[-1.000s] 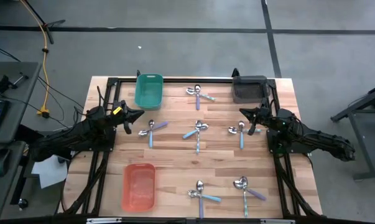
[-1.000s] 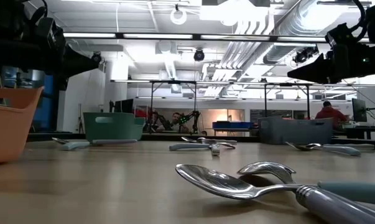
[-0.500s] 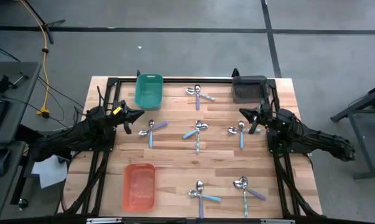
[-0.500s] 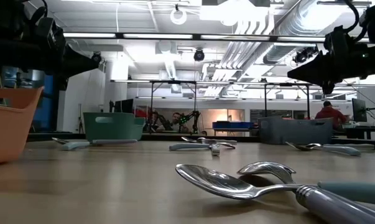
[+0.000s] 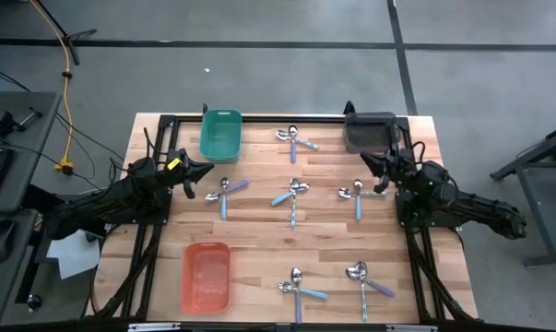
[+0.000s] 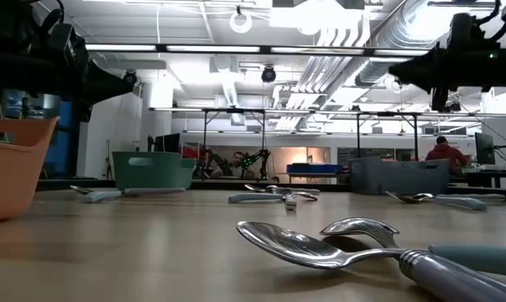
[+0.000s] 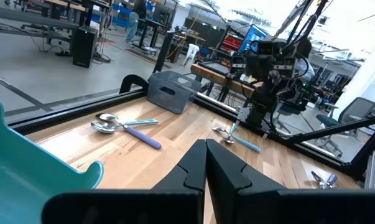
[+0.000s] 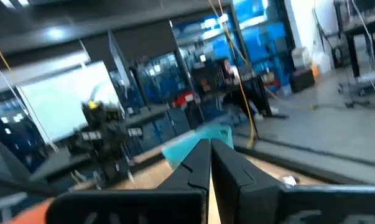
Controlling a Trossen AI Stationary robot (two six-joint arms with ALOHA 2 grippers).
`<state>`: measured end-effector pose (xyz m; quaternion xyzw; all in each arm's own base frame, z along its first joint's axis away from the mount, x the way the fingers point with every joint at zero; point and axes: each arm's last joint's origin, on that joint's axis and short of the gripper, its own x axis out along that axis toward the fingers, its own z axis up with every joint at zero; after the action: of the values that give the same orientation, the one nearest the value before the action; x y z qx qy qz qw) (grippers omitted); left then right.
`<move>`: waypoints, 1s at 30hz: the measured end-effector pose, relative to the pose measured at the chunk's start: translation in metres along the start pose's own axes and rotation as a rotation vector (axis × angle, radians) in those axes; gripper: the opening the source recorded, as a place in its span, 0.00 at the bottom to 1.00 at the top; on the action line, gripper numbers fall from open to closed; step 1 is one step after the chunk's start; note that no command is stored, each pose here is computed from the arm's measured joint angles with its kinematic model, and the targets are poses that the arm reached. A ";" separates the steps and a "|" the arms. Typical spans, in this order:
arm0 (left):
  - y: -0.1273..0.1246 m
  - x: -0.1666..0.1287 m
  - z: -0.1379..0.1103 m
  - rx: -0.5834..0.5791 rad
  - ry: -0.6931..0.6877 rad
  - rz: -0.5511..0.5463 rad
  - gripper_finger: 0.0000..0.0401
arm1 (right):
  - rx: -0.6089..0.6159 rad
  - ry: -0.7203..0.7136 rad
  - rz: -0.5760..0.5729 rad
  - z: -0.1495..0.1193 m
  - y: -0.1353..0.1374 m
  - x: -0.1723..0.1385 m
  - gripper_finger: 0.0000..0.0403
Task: Sort silverware by color (type)
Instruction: Put the blue spoon into the green bin
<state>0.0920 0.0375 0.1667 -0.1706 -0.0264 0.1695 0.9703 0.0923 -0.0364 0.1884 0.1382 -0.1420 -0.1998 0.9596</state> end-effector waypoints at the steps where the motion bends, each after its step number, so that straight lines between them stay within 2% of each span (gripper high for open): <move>1: 0.000 0.000 0.000 0.000 0.000 0.000 0.00 | 0.001 -0.005 0.024 0.001 0.001 0.000 0.00; 4: 0.000 0.000 0.000 0.000 0.000 0.000 0.00 | -0.027 -0.005 0.094 0.002 0.004 0.000 0.00; 9: 0.000 0.000 0.000 0.000 0.000 0.000 0.00 | -0.201 0.006 0.125 0.000 0.008 0.000 0.00; 12: 0.000 0.000 0.000 0.000 0.000 0.000 0.00 | -0.252 0.027 0.134 -0.003 0.009 0.002 0.00; 20: 0.000 0.000 0.000 0.000 0.000 0.000 0.00 | -0.179 0.150 0.113 -0.015 0.006 0.009 0.01; 26: 0.000 0.000 0.000 0.000 0.000 0.000 0.00 | -0.233 0.250 0.105 -0.026 0.004 0.013 0.07; 30: 0.000 0.000 0.000 0.000 0.000 0.000 0.00 | -0.255 0.262 0.118 -0.028 0.004 0.017 0.10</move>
<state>0.0920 0.0375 0.1667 -0.1706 -0.0264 0.1694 0.9703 0.1177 -0.0337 0.1677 0.0318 0.0029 -0.1400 0.9896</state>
